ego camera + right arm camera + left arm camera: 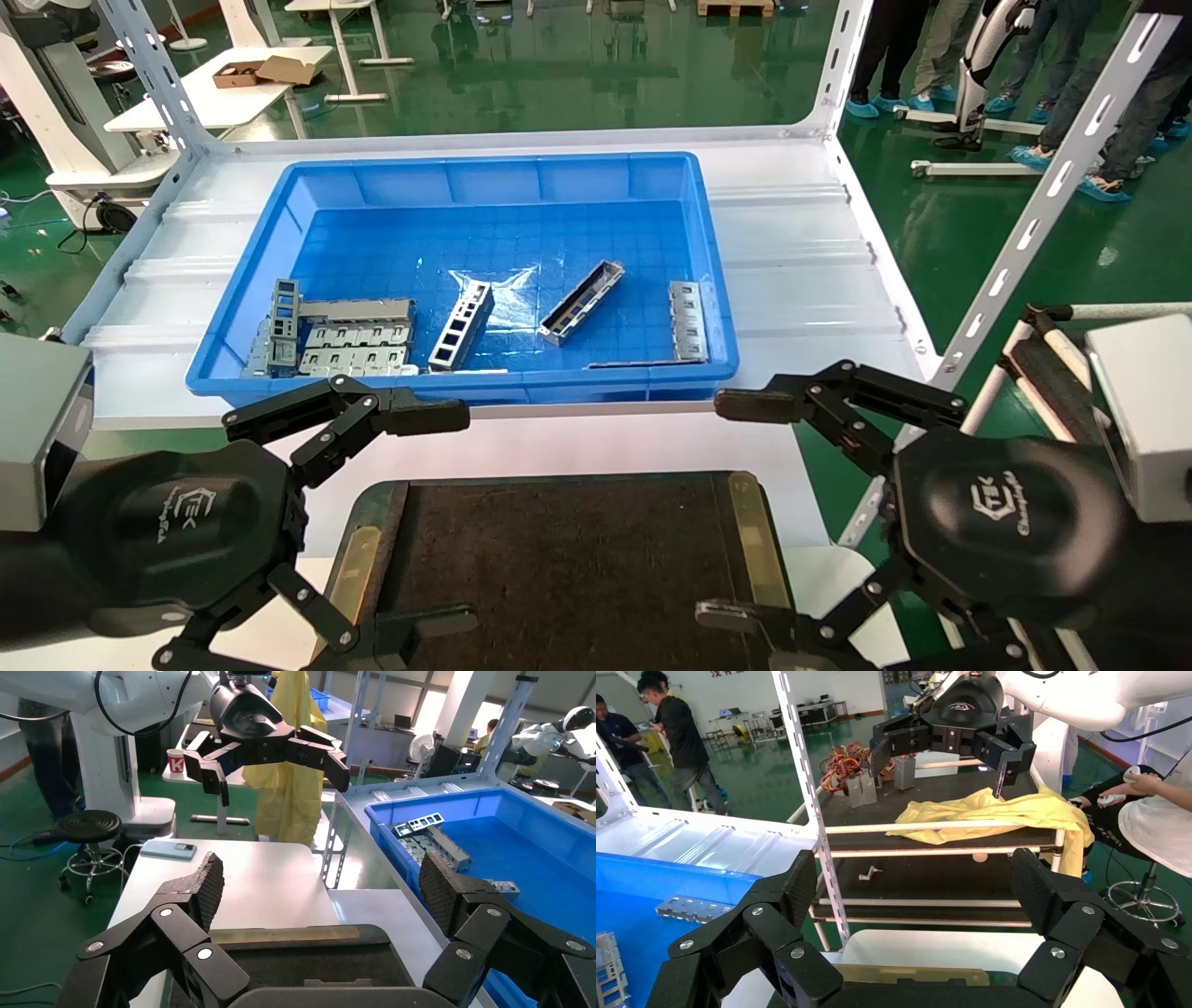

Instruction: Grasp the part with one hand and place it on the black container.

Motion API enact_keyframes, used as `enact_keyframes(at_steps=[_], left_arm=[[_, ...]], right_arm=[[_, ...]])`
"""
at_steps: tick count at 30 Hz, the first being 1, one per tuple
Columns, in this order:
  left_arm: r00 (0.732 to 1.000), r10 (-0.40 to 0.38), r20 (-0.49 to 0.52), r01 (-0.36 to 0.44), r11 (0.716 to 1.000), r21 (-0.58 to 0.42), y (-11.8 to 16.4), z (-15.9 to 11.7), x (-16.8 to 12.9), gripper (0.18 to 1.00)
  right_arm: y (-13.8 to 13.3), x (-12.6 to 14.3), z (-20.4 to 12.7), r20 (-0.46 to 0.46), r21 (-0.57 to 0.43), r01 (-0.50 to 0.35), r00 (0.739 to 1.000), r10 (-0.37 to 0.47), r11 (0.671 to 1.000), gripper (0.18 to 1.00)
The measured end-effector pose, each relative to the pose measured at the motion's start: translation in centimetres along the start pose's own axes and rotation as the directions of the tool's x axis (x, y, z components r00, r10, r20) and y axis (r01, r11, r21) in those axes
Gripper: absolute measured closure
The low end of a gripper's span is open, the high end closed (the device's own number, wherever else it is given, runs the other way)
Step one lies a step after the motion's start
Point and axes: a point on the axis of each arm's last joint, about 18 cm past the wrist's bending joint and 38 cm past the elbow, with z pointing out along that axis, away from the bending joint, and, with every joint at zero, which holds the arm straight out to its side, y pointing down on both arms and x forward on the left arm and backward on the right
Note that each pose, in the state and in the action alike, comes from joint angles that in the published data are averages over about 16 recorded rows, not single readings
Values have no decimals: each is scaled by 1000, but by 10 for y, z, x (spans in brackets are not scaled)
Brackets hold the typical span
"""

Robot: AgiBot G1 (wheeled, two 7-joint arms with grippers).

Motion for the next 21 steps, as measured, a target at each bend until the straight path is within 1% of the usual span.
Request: enact_keyframes(at_steps=[6,12,21], left_arm=[[1000,7,19,-6,1000,-12,2,3,-6,184],[999,12,42,-10,999,-37,5,11,-17,184],[996,16,85,-9,996,-85,7,36,-48,184]], right_arm=[[0,0,0,0,0,0,1000,0,1000,178],[0,0,0,0,0,0,1000,0,1000,178],[0,0,0,0,0,0,1000,0,1000,178]])
